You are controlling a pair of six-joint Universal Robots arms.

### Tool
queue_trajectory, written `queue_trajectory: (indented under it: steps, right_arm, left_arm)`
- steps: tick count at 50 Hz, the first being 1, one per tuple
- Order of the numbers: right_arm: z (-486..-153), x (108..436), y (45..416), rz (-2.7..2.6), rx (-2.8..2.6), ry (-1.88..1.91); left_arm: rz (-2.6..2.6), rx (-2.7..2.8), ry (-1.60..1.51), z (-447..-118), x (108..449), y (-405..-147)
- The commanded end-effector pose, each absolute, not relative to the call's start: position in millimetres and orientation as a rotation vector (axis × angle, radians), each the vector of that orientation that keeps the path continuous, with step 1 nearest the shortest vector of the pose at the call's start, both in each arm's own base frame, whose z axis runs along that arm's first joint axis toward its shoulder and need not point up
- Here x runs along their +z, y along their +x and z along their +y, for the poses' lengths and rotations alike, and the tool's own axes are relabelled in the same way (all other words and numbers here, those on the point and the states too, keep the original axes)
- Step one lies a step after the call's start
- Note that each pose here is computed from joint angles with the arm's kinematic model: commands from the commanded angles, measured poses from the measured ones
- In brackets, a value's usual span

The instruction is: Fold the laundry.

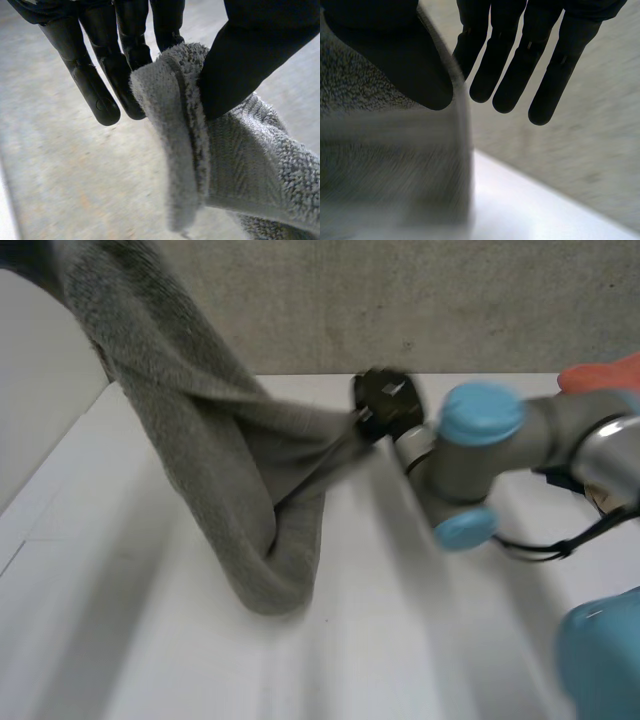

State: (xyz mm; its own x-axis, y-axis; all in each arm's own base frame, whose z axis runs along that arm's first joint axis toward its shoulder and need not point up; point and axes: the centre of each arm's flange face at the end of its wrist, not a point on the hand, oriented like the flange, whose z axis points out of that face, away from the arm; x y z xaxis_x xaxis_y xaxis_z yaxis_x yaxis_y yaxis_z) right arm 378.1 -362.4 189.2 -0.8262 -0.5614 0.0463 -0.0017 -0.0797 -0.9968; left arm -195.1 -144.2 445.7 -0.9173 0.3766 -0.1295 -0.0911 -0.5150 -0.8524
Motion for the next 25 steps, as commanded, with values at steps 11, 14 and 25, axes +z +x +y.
queue_trajectory:
  steps: [11, 14, 25]
  right_arm:
    - [-354, 381, 218, 1.573, -2.494, -0.739]
    - [-340, 386, 213, 1.553, -2.467, -0.808]
    - [-353, 294, 222, 1.86, -2.182, -1.033]
  left_arm:
    - [-1.767, 2.394, -0.058, -226, 398, -132]
    - [-1.882, 2.283, -0.043, -241, 373, -130]
    - [-2.201, 1.948, -0.056, -300, 278, -154]
